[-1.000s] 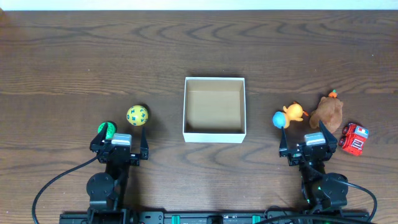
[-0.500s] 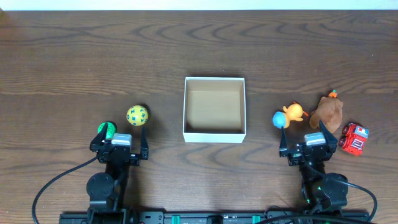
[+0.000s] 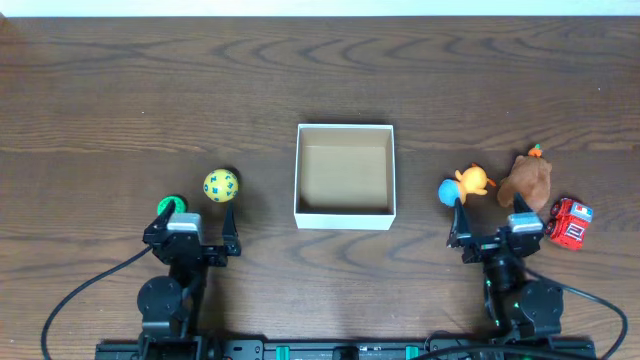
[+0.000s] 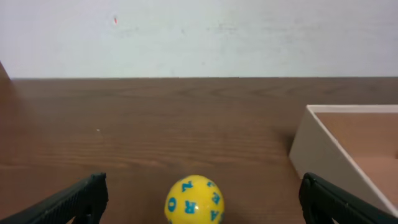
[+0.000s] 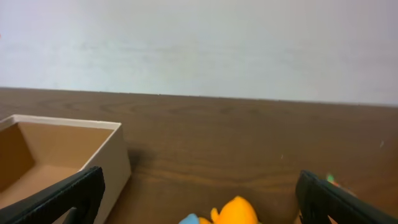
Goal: Pack container
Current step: 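Raise both grippers from rest toward the toys beside the box, then lower the right gripper onto the red toy truck and grasp it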
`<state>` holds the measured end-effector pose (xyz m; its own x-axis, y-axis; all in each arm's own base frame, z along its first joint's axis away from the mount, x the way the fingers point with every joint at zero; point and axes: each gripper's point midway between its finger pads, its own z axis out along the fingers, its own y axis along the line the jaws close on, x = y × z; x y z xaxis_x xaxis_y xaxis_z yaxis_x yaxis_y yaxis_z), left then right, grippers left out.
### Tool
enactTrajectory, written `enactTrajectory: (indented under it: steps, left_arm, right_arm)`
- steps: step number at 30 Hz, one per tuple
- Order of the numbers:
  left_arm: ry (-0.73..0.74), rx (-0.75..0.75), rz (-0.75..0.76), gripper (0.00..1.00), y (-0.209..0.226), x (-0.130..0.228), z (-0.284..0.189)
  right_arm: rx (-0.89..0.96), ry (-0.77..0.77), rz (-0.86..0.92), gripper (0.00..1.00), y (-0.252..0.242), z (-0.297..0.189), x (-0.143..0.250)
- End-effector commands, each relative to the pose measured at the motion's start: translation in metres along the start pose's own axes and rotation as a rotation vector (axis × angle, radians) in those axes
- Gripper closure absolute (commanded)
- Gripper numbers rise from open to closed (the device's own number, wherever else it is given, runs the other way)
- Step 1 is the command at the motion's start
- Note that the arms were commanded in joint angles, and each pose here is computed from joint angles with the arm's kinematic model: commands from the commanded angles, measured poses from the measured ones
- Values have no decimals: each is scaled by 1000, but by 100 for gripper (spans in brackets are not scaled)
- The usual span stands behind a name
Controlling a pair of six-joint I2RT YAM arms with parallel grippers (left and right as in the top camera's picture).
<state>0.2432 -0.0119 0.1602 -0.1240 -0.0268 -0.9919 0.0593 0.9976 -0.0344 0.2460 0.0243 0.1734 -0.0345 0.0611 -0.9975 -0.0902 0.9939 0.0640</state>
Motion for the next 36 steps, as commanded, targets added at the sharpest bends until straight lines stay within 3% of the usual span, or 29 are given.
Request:
enactTrajectory:
  steps: [1,9,18,28,36]
  left_arm:
    - [-32,-36,-65,2,5,-41,-8]
    - [234,-71,-73,2,9,-76,13]
    - [694,-136,-140,2,17,-58,39]
    - [833,-147,-144,2,19,-30,53]
    - [835,-147,-143,2,19,-29,53]
  right_arm:
    - [110,-36,81,1,-19,-4,-35]
    - [267,216,58,1,-42,4,-83]
    - [511,690,162,1,-100,-1,-101]
    - [745,1087,374,1,-185,-32,-34]
    - [799,1233,480,1,-217,-36,32]
